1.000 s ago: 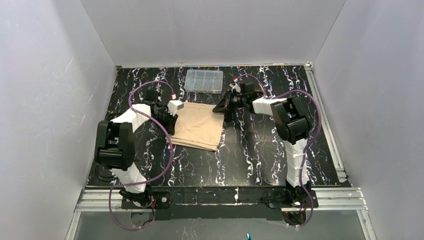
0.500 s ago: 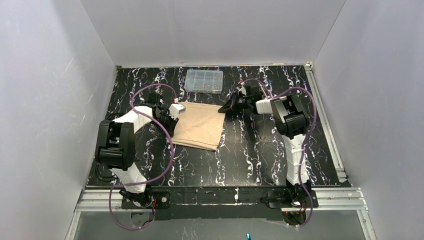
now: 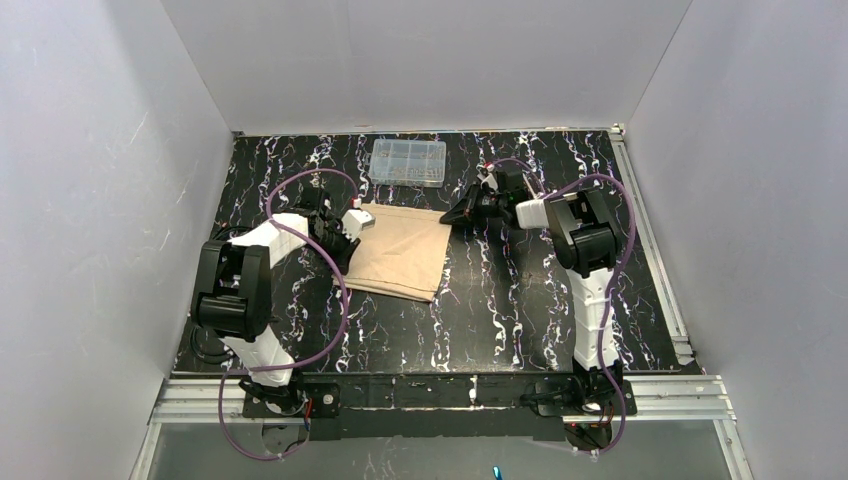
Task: Fold the napkin into a case and place the utensils inside
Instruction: Smooth out the upper triangle-folded napkin at the center of the board, then pick up the upper triangle-folded napkin from the center of the board.
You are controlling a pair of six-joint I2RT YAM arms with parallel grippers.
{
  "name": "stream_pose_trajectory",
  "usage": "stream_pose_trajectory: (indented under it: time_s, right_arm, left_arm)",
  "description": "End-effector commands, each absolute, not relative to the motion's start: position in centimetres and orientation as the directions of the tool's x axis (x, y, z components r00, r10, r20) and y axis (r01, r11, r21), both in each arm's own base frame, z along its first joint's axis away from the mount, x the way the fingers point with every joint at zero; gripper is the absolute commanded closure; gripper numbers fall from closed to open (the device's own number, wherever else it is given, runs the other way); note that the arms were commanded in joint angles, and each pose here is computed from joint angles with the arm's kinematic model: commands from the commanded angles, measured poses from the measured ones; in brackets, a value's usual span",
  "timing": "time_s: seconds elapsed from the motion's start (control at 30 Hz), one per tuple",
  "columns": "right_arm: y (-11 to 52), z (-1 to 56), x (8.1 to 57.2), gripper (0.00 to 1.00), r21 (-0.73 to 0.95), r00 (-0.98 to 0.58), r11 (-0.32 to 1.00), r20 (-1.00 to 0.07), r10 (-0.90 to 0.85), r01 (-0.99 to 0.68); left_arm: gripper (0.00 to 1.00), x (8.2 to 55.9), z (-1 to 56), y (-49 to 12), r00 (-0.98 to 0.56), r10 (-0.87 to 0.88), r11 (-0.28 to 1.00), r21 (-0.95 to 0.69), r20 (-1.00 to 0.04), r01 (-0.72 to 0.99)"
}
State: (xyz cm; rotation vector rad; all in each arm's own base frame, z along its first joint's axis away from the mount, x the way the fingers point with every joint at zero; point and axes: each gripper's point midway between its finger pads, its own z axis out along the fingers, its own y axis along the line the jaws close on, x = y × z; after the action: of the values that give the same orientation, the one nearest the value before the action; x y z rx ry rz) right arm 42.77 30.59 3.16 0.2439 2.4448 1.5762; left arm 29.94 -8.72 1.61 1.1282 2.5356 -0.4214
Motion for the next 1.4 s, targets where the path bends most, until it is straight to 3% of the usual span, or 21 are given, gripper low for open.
stream_pose_trajectory:
  time_s: [0.0,0.37,0.63,0.9,0.97,1.0,1.03,1.07,1.17,1.27,1.37]
  right_arm:
    - [29.9,6.2,44.6,0.87,0.926,-0.948,0.377,-0.144,0.284,-0.028]
    - [28.5,0.8,43.8,0.88,0.865,-0.953,0.497,-0.094,0.286,0.064]
    - [28.4,5.4,44.6,0.81,0.826,-0.942,0.561,-0.232,0.243,-0.058]
    - [29.5,11.4,43.1,0.73,0.754,-0.910,0.629,-0.376,0.173,-0.192]
    - [29.7,12.9,42.5,0.66,0.732,-0.898,0.643,-0.411,0.156,-0.223]
    - [29.8,13.7,42.1,0.63,0.721,-0.890,0.647,-0.433,0.141,-0.248]
    - [30.2,14.7,41.5,0.60,0.707,-0.879,0.648,-0.462,0.119,-0.284]
    - [30.5,15.6,40.9,0.58,0.681,-0.863,0.655,-0.498,0.089,-0.326]
    - [31.6,17.8,38.5,0.50,0.524,-0.774,0.701,-0.630,-0.063,-0.484]
    - [32.5,17.6,35.5,0.46,0.369,-0.694,0.715,-0.684,-0.223,-0.594]
    - [32.6,16.6,33.0,0.33,0.258,-0.604,0.672,-0.718,-0.347,-0.694]
  left_arm:
    - [0.88,28.7,0.2,-7.8,-0.637,0.687,0.640,-0.124,-0.350,0.759]
    - [0.86,28.9,1.4,-7.9,-0.637,0.678,0.649,-0.109,-0.366,0.753]
    - [0.80,30.2,6.6,-8.4,-0.620,0.645,0.668,-0.065,-0.447,0.742]
    - [0.74,30.7,17.8,-9.4,-0.510,0.577,0.684,0.037,-0.638,0.729]
    - [0.72,31.0,20.2,-9.2,-0.484,0.554,0.709,0.079,-0.677,0.701]
    - [0.54,31.4,21.3,-8.7,-0.491,0.534,0.739,0.098,-0.689,0.666]
    - [0.11,32.0,21.8,-7.9,-0.514,0.509,0.783,0.122,-0.691,0.610]
    - [0.03,32.5,22.0,-7.1,-0.542,0.486,0.819,0.141,-0.685,0.556]
    - [0.02,31.9,21.6,-7.1,-0.534,0.532,0.775,0.125,-0.657,0.619]
    - [0.02,30.7,19.9,-8.4,-0.490,0.567,0.701,0.076,-0.662,0.709]
    - [0.02,29.6,17.5,-9.3,-0.408,0.633,0.592,0.071,-0.658,0.803]
